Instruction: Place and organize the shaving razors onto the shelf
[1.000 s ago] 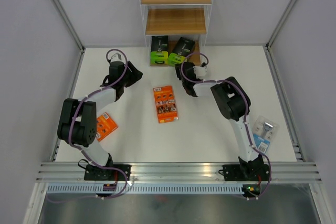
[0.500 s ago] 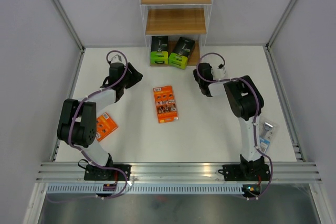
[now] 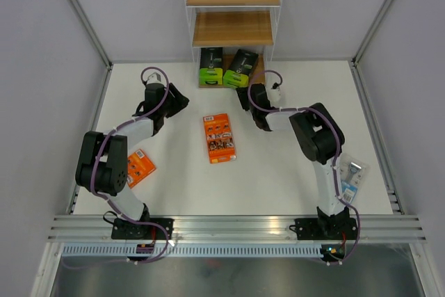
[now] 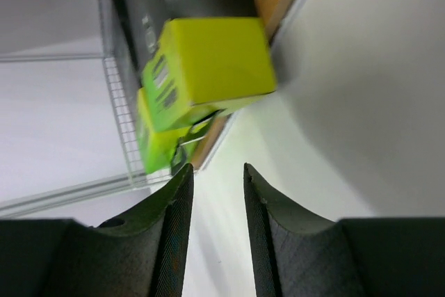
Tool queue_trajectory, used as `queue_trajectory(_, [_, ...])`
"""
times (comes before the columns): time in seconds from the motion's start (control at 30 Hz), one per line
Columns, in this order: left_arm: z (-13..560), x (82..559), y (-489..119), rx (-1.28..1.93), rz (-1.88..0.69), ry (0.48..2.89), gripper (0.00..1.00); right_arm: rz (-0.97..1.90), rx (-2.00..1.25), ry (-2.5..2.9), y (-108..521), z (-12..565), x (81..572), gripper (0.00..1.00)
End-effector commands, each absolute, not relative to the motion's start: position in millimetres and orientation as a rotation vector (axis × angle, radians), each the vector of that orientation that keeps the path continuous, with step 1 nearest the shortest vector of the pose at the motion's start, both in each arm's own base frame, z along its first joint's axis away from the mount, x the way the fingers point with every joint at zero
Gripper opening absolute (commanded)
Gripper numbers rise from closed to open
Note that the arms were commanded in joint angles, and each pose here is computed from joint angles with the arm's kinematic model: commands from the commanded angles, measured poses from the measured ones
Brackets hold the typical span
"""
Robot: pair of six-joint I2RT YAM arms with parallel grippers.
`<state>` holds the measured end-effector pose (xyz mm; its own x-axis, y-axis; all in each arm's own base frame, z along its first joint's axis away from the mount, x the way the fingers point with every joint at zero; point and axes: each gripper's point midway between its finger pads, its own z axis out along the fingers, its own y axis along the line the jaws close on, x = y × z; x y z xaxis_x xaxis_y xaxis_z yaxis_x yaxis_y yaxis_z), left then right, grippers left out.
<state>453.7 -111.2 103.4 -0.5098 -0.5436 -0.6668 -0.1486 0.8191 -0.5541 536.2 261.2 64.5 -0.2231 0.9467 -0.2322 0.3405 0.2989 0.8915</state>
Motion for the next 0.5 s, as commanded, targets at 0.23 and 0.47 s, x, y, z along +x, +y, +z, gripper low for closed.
queue_trajectory(0.23, [131,458,-109,-0.460,-0.548,2.007,0.63,1.022,1.175,1.581,285,107,569,0.44])
queue_trajectory(0.47, [125,461,-108,-0.461,-0.546,2.015,0.64,1.011,1.202,1.607,289,91,569,0.45])
